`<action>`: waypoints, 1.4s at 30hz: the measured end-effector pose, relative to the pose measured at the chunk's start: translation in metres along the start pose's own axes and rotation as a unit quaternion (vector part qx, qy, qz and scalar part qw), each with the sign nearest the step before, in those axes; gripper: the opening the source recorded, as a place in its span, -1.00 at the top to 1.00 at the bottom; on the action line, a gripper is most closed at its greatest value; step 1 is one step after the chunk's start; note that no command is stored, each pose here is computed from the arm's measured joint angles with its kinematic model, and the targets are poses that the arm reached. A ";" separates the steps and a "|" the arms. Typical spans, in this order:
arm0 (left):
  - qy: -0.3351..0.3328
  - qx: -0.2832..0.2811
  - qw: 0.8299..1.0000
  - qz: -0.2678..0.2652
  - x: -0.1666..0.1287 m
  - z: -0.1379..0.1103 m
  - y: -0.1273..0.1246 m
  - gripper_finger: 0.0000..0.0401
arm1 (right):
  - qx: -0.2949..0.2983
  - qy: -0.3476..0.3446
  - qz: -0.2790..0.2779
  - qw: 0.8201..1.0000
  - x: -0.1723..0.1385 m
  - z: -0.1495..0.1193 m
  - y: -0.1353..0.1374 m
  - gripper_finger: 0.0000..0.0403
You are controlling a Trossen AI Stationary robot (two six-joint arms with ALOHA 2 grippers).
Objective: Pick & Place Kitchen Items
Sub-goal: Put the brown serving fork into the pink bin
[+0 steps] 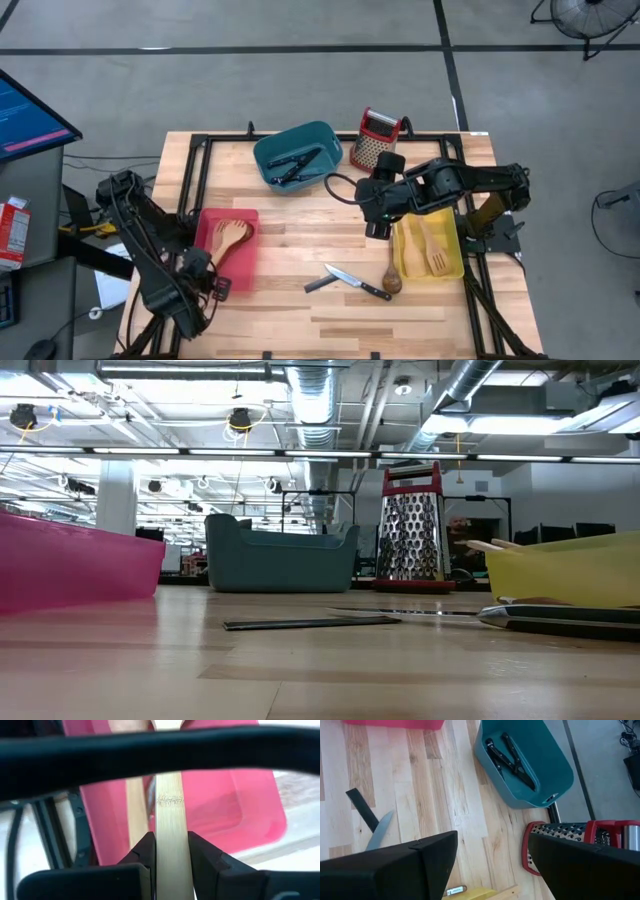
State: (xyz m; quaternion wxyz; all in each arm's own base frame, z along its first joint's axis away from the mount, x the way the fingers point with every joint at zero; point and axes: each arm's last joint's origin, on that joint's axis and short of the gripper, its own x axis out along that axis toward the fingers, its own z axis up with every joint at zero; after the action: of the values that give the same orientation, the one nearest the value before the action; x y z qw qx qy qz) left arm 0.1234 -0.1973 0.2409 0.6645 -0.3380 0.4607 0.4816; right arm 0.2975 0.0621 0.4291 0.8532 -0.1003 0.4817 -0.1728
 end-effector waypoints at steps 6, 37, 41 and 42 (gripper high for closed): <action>0.010 -0.011 1.000 -0.011 0.001 0.000 -0.004 0.69 | 0.000 0.000 0.000 1.000 0.000 0.000 0.000 -0.26; -0.007 -0.046 0.998 -0.031 0.010 0.006 -0.012 0.69 | -0.002 0.004 -0.001 1.000 0.000 -0.001 0.000 -0.26; -0.008 -0.045 0.998 -0.030 0.012 0.005 -0.011 0.69 | -0.003 0.004 -0.001 1.000 0.000 -0.001 0.000 -0.26; -0.009 -0.045 0.998 -0.030 0.014 0.005 -0.011 0.69 | -0.002 0.004 -0.001 1.000 0.000 -0.001 0.000 -0.26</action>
State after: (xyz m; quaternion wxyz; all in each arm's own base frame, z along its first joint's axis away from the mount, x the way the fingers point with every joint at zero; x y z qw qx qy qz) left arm 0.1369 -0.1917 0.2300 0.6666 -0.3773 0.4224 0.4847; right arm 0.2967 0.0620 0.4287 0.8510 -0.1020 0.4853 -0.1726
